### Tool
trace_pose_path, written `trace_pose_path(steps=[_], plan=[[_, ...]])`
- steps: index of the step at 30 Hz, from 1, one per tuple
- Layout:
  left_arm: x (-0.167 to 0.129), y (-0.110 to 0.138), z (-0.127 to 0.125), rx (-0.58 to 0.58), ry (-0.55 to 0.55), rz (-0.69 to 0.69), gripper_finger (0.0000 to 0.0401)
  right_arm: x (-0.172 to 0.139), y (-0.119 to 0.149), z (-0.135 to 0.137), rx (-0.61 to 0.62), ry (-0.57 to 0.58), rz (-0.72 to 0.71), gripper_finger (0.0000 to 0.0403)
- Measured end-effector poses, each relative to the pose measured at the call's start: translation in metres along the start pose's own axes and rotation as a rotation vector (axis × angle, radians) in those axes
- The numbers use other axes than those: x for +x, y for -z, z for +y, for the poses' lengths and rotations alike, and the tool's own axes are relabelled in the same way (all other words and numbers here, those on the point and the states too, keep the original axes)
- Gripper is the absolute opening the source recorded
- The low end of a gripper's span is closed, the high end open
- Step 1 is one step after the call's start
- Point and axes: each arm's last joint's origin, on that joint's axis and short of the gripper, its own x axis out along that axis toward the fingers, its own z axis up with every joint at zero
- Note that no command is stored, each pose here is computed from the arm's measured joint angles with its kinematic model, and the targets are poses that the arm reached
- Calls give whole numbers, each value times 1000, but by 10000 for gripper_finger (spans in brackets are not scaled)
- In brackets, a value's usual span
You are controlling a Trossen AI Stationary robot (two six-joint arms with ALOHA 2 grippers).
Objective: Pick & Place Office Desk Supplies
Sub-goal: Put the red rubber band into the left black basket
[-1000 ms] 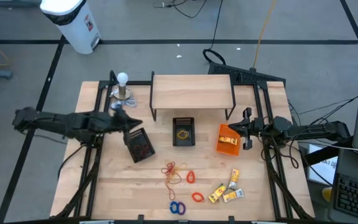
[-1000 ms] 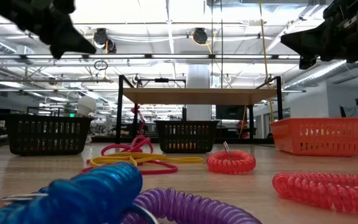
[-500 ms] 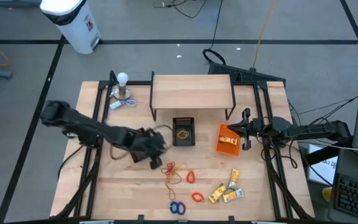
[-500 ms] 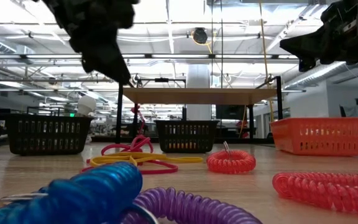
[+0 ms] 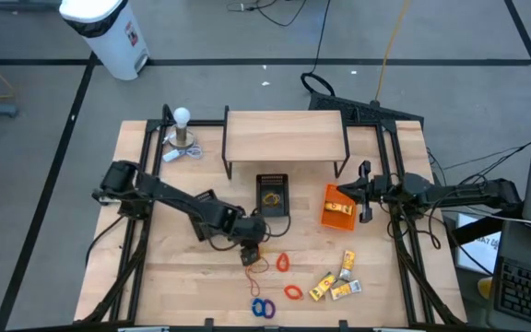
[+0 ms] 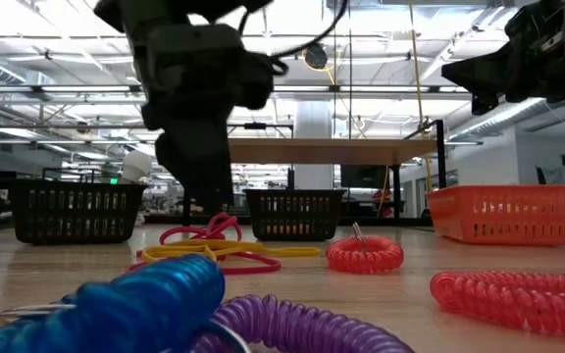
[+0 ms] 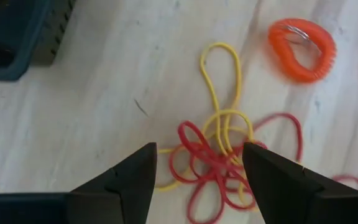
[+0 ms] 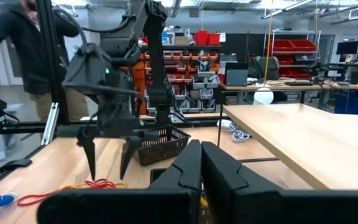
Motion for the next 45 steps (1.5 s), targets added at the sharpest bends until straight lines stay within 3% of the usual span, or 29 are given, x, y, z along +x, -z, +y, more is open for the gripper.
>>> trace_pose_path(steps=[4,13,30,34,40,42,45], plan=[[5,-5,5,-30,-3,7,241,0,0,0,58,1,-1,2],[6,-4,14,-77,-29,59,241,1,3,0,55,0,28,1],[20,-3,9,-18,20,70,235,3,5,0,66,2,46,1],[20,-2,6,19,25,62,179,3,5,0,67,4,47,1],[18,-3,4,78,39,37,30,3,5,0,64,4,47,1],[16,-5,2,96,49,21,11,3,5,0,64,5,47,1],[7,-8,-1,123,53,17,13,3,5,0,64,5,48,1]])
